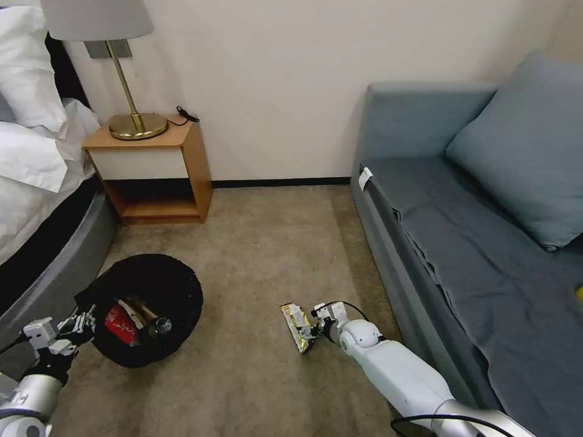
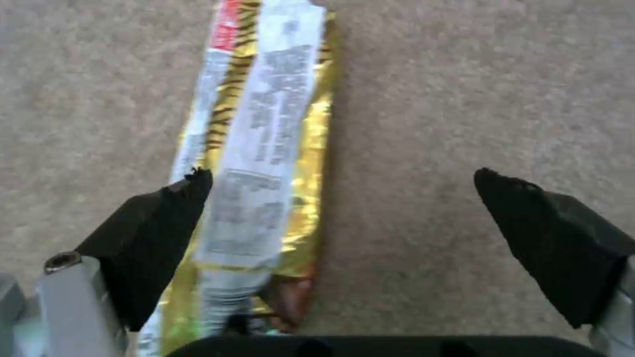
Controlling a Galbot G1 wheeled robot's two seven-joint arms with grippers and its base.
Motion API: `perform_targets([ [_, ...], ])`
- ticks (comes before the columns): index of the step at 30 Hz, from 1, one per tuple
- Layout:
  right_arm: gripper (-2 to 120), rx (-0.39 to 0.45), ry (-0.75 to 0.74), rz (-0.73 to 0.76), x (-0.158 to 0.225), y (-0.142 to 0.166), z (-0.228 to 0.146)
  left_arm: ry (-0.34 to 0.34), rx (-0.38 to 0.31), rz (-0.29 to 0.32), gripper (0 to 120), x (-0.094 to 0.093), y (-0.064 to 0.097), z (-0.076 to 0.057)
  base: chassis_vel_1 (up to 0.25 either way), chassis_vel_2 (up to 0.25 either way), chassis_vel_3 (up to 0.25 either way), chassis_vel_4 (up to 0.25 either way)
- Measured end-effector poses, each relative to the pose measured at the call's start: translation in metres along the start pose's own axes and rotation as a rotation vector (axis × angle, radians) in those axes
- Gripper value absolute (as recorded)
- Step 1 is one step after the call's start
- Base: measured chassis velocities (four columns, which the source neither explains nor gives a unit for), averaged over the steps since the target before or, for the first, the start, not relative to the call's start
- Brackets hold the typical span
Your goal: Pick up the trash bin, then pick up the garbage on the floor and place it into the trash bin.
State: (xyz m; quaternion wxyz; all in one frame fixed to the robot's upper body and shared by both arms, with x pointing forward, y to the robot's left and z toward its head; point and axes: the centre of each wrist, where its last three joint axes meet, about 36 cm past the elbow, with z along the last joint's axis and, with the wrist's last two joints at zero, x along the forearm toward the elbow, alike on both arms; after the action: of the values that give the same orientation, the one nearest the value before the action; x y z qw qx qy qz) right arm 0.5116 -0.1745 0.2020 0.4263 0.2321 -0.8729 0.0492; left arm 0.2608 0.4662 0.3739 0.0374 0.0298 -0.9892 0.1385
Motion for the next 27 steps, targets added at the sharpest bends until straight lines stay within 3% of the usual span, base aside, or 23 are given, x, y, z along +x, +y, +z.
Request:
perform_targets([
  [21, 100, 0.013, -0.014, -0.051, -0.009, 0.031, -0.001, 0.004, -0.003, -0.001, 4, 0.004, 0.003, 0.004, 0.0, 0.0, 0.0, 0.0],
  [27, 100, 0.031, -0.024, -0.027, -0.009, 0.026, -0.002, 0.004, -0.003, 0.001, 4, 0.004, 0.003, 0.005, 0.0, 0.0, 0.0, 0.0],
])
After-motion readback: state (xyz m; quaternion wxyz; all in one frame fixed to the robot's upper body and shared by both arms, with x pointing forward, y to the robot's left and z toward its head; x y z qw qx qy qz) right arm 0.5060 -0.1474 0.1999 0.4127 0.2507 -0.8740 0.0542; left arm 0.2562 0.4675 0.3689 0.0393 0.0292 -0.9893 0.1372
